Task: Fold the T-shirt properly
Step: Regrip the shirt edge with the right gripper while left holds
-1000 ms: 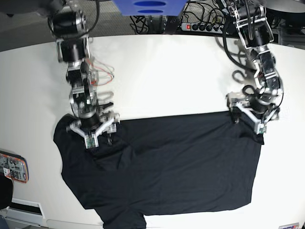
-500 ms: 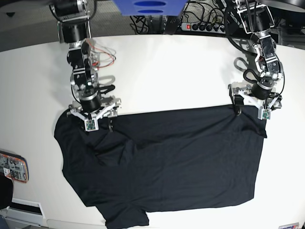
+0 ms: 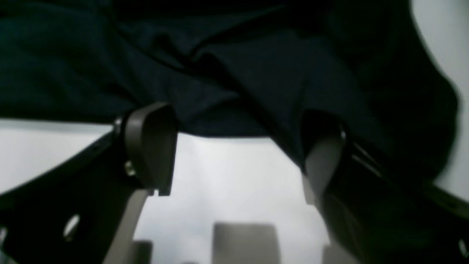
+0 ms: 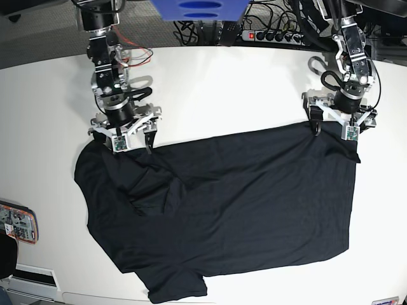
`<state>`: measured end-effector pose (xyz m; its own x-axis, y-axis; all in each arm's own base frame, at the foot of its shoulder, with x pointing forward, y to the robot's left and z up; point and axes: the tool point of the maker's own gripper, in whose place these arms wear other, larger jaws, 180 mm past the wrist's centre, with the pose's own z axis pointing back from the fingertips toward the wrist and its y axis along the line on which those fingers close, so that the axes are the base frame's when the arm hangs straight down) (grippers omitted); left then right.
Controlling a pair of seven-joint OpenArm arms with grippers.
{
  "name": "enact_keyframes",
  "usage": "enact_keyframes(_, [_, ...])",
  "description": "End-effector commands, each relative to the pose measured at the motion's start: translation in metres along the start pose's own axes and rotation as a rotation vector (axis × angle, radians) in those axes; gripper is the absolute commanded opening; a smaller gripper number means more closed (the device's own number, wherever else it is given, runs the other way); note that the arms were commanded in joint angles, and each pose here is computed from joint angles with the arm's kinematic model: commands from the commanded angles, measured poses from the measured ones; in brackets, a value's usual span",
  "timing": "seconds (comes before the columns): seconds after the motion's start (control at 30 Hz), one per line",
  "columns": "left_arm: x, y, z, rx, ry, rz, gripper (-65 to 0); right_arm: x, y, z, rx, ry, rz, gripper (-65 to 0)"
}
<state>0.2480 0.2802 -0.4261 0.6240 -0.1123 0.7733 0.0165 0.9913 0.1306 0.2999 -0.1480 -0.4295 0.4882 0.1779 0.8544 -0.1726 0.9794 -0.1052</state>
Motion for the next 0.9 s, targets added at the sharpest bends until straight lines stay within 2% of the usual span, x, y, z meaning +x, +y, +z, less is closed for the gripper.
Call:
enact_keyframes(0.0, [-0.008,0.005,0.001,0.012,0.05,-0.035,0.0,0.02,-0.009,0.001,-0.018,-0.035,0.013,-13.9])
enact_keyframes(0.07, [-0.007,0.005,0.001,0.013,0.047,-0.035,0.0,0.027,-0.011,0.004,-0.026,0.007,0.02,-13.9])
enact_keyframes(0.23, [-0.006,0.005,0.002,0.013,0.044,-0.037,0.0,0.101,-0.02,0.004,-0.048,0.001,0.054,-13.9])
enact_keyframes(0.37, [0.006,0.003,0.006,0.015,0.014,-0.051,0.0,0.126,-0.014,0.009,-0.006,0.014,0.117,-13.9])
enact_keyframes(0.5, [0.021,0.003,0.017,0.028,-0.03,-0.068,0.0,0.118,-0.019,0.002,-0.013,0.089,0.121,-13.9])
enact_keyframes(0.67, [0.026,0.002,0.017,0.029,-0.04,-0.071,0.0,0.13,-0.034,-0.028,-0.033,0.128,0.109,-13.9])
enact_keyframes(0.87, [0.027,0.003,0.017,0.03,-0.043,-0.073,0.0,0.101,-0.039,-0.043,-0.029,0.221,0.092,-13.9])
